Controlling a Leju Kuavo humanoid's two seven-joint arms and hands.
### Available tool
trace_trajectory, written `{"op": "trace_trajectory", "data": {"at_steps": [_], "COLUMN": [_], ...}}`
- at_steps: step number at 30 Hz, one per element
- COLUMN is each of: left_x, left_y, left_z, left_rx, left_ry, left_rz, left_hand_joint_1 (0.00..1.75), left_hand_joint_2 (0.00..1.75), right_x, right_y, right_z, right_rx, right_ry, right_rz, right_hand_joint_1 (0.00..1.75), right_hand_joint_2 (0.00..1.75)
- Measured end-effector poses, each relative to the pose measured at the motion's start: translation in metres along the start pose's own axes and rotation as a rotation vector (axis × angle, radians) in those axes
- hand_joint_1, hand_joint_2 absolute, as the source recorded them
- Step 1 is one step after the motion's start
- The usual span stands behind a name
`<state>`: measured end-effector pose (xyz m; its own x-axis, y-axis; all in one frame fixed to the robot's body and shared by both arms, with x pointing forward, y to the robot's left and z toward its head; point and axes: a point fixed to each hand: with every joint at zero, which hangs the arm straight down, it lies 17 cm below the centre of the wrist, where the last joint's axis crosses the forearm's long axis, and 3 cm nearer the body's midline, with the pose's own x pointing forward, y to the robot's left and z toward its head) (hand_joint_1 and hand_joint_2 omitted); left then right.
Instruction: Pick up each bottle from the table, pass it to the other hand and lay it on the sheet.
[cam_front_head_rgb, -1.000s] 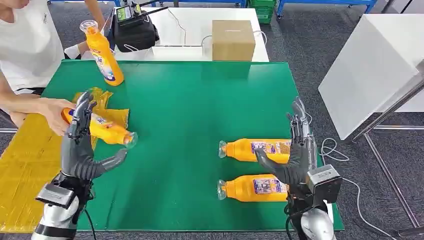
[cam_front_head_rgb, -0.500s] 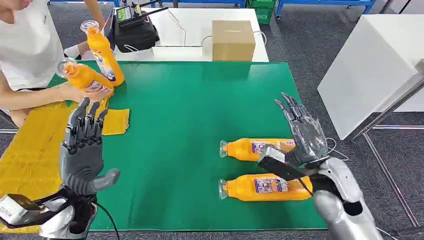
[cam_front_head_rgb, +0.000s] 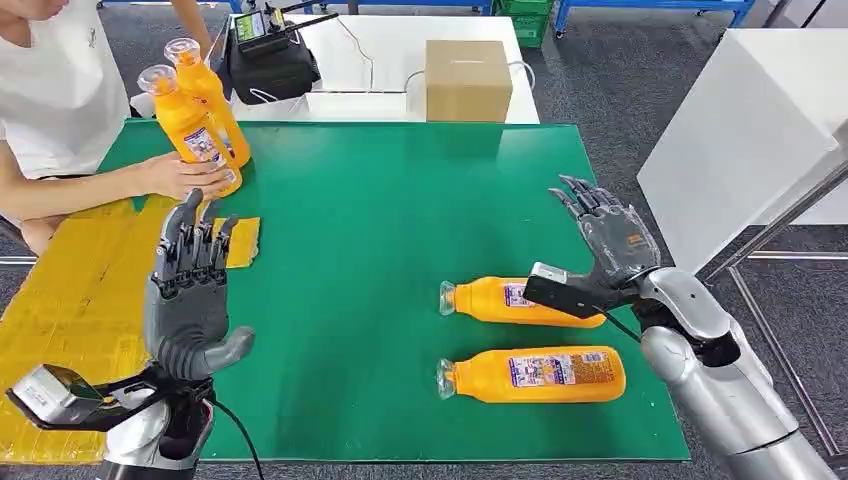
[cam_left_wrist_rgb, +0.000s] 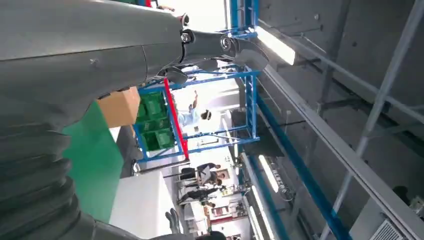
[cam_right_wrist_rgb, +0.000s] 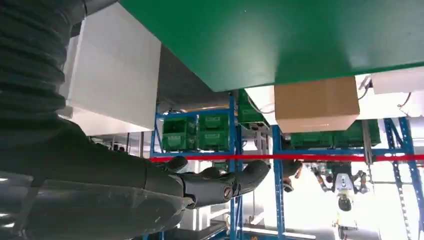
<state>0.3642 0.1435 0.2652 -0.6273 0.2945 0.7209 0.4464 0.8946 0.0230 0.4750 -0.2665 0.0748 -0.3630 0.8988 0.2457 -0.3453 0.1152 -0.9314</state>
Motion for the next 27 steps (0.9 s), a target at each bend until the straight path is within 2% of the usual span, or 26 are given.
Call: {"op": "trace_trajectory", "data": {"at_steps": [13,27], "left_x": [-0.006,-0.019], "left_y": [0.002,0.006], "left_z": [-0.016,-0.021], "left_rx": [0.009,0.027], "left_ry": [-0.013,0.01], "left_rz": [0.038,0.042], "left_hand_joint_1": [0.0,0.0], "left_hand_joint_2": [1.75,1.75], "right_x": [-0.004,0.005], "right_y": [0.06,0.121], "right_z": [-0.001,0.015], "right_rx": [0.141,0.264], "right_ry": [-0.013,-0.026], "right_rz": [-0.081,-0.113], "right_hand_joint_1": [0.0,0.0], "right_hand_joint_2": [1.75,1.75]}}
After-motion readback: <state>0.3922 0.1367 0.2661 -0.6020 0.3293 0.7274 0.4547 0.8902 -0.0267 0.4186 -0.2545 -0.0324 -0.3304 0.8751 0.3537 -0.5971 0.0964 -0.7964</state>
